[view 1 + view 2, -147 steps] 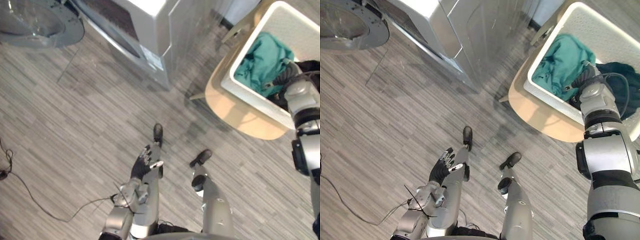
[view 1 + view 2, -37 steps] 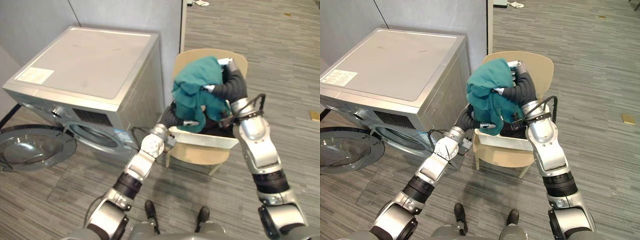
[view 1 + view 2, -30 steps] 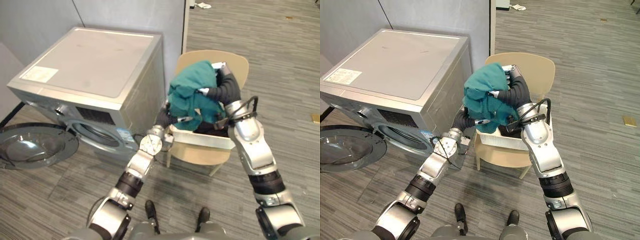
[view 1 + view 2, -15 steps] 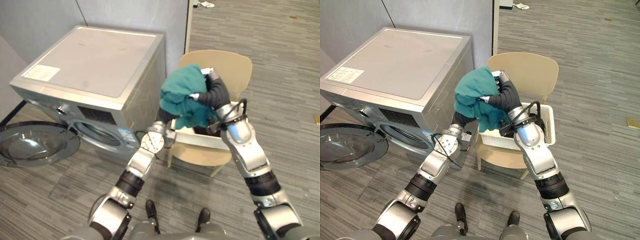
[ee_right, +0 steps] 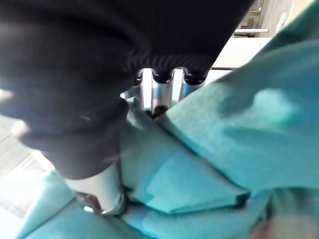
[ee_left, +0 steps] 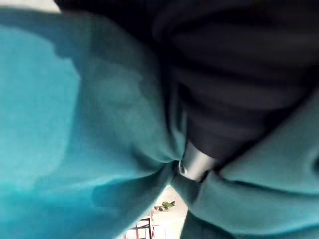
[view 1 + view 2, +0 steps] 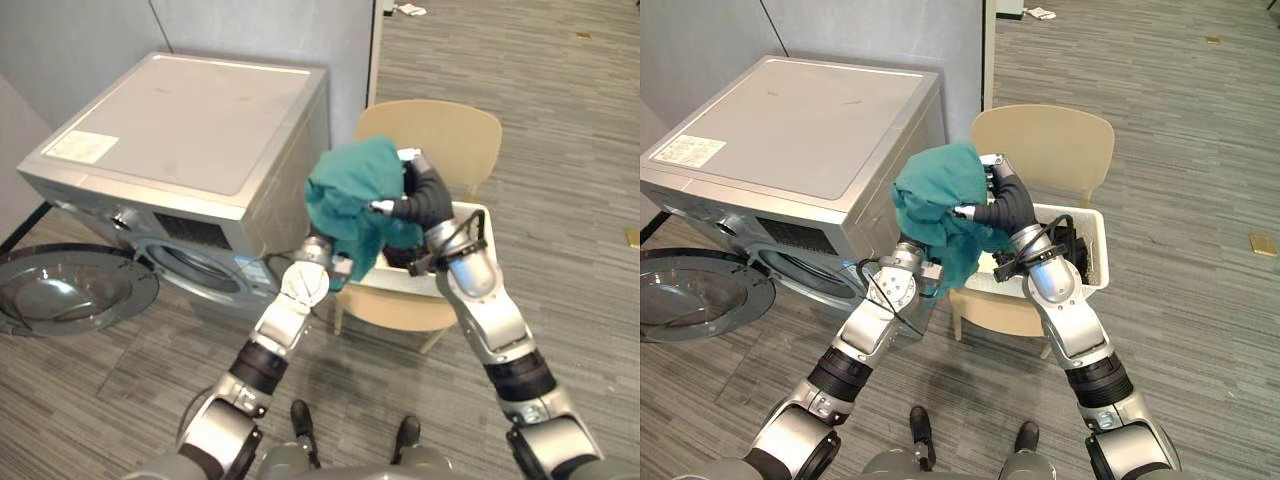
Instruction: Pick up the laundry basket with both hands and put the clothes into the washing machine.
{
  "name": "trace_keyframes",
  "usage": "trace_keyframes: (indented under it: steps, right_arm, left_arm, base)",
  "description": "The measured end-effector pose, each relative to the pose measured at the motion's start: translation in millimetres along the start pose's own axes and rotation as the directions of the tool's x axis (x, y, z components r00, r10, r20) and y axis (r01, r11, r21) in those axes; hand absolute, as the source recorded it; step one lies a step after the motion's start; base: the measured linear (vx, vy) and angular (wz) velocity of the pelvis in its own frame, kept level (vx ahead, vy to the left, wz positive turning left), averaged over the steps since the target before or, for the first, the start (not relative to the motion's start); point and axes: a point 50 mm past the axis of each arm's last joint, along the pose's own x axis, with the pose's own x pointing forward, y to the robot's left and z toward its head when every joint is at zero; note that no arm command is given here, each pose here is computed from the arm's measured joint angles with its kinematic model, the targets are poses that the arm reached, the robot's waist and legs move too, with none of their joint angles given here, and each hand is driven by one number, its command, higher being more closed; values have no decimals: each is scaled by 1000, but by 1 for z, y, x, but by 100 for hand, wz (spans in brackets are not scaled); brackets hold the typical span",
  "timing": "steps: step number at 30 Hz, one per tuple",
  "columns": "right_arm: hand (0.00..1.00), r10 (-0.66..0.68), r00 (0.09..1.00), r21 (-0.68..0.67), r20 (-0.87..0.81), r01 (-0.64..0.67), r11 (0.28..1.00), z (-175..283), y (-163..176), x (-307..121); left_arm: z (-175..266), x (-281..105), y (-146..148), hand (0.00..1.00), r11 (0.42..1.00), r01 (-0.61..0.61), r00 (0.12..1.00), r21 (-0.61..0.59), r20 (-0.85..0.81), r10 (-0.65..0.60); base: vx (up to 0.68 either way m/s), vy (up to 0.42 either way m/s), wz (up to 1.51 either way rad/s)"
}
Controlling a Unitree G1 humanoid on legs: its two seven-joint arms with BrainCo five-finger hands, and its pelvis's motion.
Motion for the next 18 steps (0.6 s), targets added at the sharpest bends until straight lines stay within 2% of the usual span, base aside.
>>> trace_keyframes:
  steps: [8, 14, 18]
  right_arm:
    - [0, -31, 997, 16, -74, 32, 999, -16, -1, -10]
    - [0, -114, 983, 9, -144, 116, 993, -29, -17, -28]
    - [0, -197, 963, -21, -183, 197, 980, -34, -36, -41]
  left_arm:
    - [-8, -12, 18, 100, 995, -98, 995, -26, -29, 97]
    - [-9, -26, 51, 100, 966, -251, 968, -58, -34, 249]
    - [-5, -39, 79, 100, 926, -373, 928, -63, -12, 373]
  base:
    - [36, -18, -4]
    - [33, -20, -3]
    - [18, -14, -2]
